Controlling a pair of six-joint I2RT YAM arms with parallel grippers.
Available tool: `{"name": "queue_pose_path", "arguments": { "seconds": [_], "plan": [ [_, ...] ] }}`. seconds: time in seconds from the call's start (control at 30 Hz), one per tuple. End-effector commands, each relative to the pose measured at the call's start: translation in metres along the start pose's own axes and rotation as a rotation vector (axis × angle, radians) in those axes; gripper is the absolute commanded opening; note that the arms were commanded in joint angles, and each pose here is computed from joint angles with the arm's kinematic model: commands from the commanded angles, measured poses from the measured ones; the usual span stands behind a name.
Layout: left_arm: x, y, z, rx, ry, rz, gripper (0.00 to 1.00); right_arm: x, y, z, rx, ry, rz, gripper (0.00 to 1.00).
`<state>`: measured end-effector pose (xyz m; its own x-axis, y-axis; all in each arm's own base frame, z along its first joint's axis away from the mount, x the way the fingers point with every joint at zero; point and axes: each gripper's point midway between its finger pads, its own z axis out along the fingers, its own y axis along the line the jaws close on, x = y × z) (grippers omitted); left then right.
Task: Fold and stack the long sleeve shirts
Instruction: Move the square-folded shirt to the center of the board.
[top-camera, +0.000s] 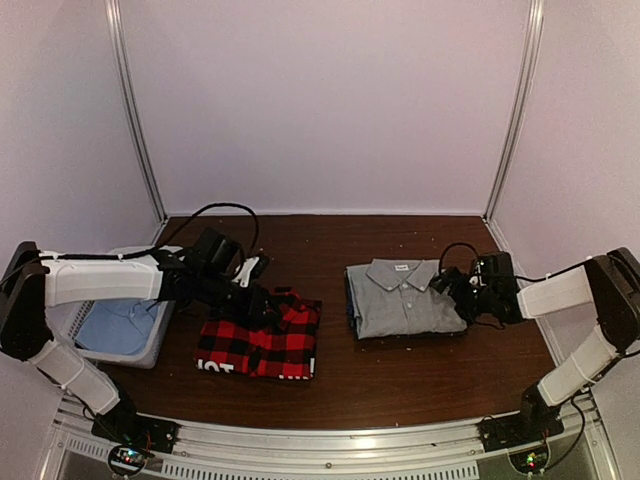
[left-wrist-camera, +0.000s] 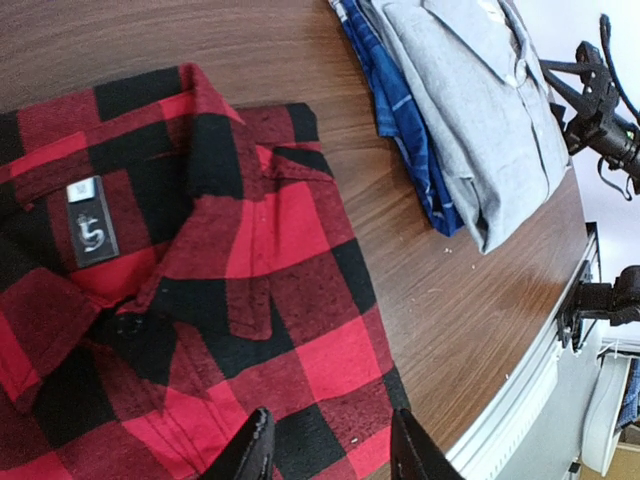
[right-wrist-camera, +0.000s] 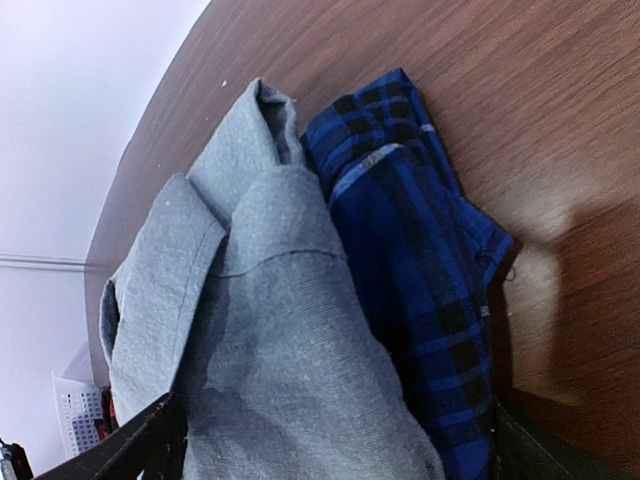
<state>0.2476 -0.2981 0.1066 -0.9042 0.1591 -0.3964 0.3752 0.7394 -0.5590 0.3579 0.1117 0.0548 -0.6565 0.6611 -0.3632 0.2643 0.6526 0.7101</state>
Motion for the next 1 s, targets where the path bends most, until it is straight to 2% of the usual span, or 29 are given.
{"name": "queue_pose_path", "arguments": {
  "seconds": [0.0,0.3,0.6,0.77,0.97],
  "plan": [
    [-0.01,0.02,-0.018,-0.042,-0.065,-0.048,0.41,0.011,0.026,0.008,-0.046,-0.002,0.012,1.0],
    [-0.013,0.057,-0.042,-0.109,-0.112,-0.101,0.41,0.024,0.04,0.017,-0.036,0.056,-0.091,1.0],
    [-0.012,0.078,-0.051,-0.152,-0.136,-0.147,0.41,0.036,0.048,0.034,-0.053,0.11,-0.116,1.0],
    [-0.009,0.094,-0.056,-0.198,-0.146,-0.177,0.41,0.027,0.044,0.025,0.001,0.072,-0.153,1.0],
    [-0.009,0.123,-0.08,-0.291,-0.19,-0.205,0.41,-0.004,0.033,-0.005,0.149,-0.017,-0.278,1.0]
  ]
}}
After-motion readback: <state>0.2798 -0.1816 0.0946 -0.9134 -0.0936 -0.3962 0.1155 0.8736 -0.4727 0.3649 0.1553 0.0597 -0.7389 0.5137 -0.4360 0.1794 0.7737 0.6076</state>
